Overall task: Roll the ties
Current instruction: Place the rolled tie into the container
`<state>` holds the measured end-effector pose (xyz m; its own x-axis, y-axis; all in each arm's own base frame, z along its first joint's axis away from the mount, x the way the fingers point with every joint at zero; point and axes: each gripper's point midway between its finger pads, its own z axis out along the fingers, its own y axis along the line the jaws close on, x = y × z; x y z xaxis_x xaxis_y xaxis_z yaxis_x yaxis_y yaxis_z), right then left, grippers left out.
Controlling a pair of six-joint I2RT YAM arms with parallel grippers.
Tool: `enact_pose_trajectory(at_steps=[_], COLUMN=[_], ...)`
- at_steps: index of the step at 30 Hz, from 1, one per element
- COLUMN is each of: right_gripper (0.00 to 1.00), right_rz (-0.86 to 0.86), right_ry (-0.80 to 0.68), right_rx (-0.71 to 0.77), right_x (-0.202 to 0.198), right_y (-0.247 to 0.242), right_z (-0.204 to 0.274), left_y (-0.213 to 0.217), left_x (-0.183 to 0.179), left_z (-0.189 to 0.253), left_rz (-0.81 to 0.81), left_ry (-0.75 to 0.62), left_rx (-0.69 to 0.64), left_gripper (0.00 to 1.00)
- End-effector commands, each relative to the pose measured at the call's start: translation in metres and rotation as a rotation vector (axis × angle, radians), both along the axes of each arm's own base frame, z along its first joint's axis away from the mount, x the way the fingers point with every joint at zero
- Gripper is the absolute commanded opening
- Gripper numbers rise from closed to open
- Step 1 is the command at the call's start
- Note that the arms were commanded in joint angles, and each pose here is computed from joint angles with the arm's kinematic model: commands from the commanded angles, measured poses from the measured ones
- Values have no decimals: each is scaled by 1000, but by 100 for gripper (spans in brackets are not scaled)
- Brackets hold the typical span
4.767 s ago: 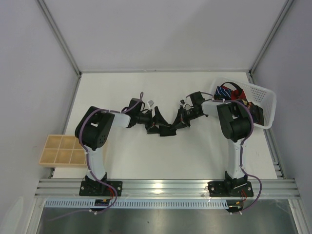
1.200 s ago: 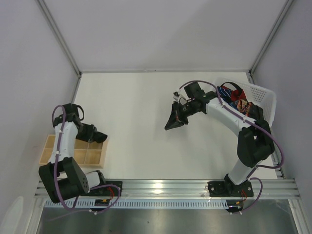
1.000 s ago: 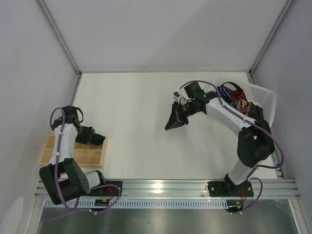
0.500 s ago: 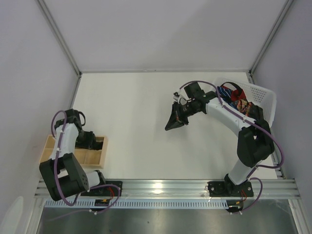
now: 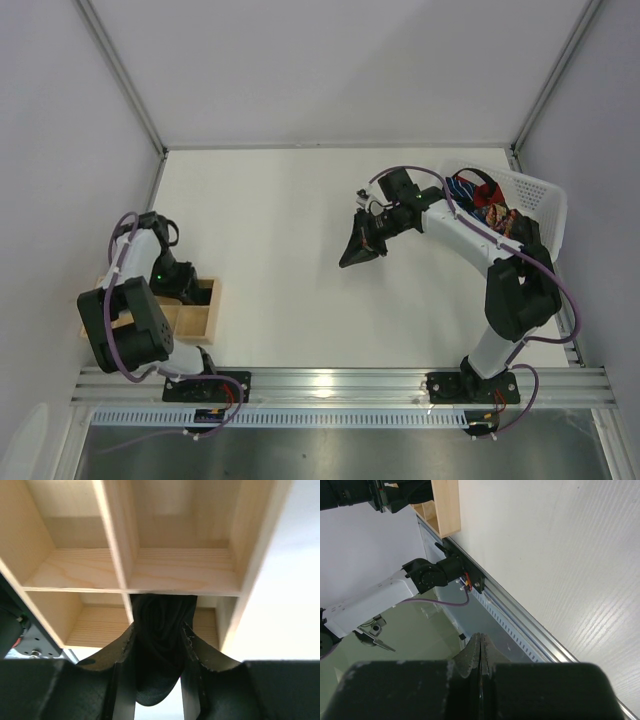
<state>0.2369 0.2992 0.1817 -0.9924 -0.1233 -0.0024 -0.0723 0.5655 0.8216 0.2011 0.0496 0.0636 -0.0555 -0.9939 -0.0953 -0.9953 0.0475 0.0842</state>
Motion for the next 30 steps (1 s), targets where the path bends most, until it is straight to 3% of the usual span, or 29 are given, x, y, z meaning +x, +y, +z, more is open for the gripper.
enact_pose_trajectory(at_steps=[1, 6, 14, 26, 29, 30], right_gripper=[0, 0, 0, 0, 0, 0], right_rz=[0, 0, 1, -5, -5, -3], right_ry=[-25, -20, -15, -3, -7, -2], right_rx=[16, 16, 17, 16, 20, 19], right_x=[6, 8, 10, 14, 16, 15], right_y=[1, 2, 3, 3, 4, 4], right_z=[10, 10, 8, 5, 6, 5], left_y=[3, 0, -3, -10, -5, -4], left_x=[21, 30, 33, 0, 3, 4], left_z=[8, 18, -4, -24, -23, -23], left_rz=[42, 47, 34, 56, 53, 56], left_ry=[-48, -88, -16, 4, -19, -29], left_rx=[35, 42, 13, 24, 53, 55], left_gripper=[0, 0, 1, 0, 4, 10])
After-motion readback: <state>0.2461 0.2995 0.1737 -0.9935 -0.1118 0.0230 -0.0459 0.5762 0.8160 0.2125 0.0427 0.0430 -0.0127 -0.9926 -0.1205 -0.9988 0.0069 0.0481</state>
